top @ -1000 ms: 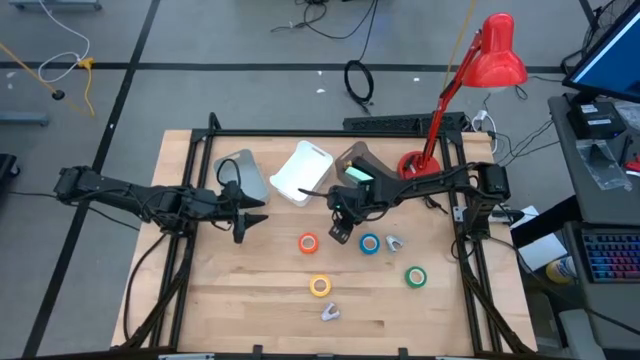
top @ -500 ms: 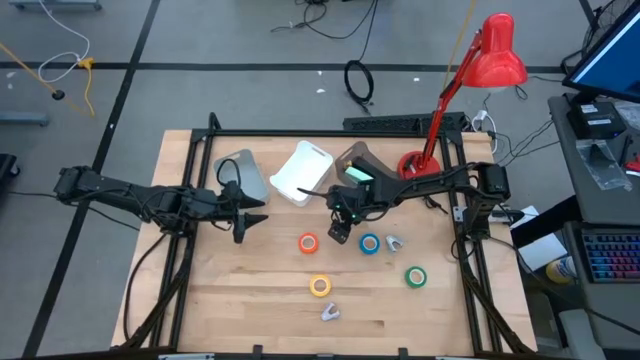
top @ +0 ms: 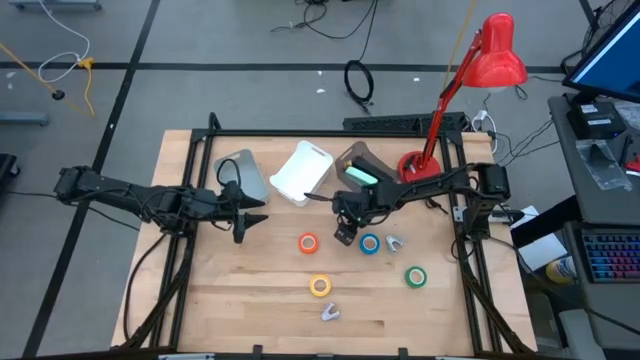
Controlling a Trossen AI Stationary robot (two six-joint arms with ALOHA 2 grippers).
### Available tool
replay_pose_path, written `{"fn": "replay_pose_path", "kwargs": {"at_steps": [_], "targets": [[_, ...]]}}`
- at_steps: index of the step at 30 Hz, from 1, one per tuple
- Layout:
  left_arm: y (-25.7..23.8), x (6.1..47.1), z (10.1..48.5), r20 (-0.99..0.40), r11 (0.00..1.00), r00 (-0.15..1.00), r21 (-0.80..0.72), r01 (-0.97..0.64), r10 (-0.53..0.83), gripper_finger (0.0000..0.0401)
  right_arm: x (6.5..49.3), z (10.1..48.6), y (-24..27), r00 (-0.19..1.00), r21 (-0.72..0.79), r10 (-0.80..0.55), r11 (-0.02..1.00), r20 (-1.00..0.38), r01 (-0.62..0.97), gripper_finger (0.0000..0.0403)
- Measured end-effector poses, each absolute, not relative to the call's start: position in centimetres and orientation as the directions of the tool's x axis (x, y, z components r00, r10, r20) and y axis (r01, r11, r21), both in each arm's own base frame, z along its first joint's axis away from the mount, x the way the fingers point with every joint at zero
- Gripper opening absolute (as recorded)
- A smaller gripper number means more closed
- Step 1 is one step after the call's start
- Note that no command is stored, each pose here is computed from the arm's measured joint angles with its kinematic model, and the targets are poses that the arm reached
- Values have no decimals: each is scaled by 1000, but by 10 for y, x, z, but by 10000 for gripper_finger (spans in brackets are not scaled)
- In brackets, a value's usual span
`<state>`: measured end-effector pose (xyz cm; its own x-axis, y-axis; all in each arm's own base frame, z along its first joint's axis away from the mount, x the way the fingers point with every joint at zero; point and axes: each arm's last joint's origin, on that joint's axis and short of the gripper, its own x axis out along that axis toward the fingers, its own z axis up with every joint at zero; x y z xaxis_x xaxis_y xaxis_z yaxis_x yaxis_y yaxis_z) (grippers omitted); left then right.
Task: Pick and place Stapler, Stapler remover, tape
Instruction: Put the green stapler into the black bin
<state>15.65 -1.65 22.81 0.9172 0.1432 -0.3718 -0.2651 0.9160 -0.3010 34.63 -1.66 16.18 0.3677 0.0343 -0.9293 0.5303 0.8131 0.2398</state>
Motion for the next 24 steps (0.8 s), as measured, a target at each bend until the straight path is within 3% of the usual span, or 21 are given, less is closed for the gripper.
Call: {"fn": "replay_pose_path", "kwargs": {"at_steps": [18,24], "targets": [[-17,157,229,-364,913,920,-310,-265,143,228,355,158,-12,420,274,37,809,-907,519,221],[-17,157,230,-356,912,923,-314,-262,142,228,357,139,-9,362,247,44,806,-931,539,221]]}}
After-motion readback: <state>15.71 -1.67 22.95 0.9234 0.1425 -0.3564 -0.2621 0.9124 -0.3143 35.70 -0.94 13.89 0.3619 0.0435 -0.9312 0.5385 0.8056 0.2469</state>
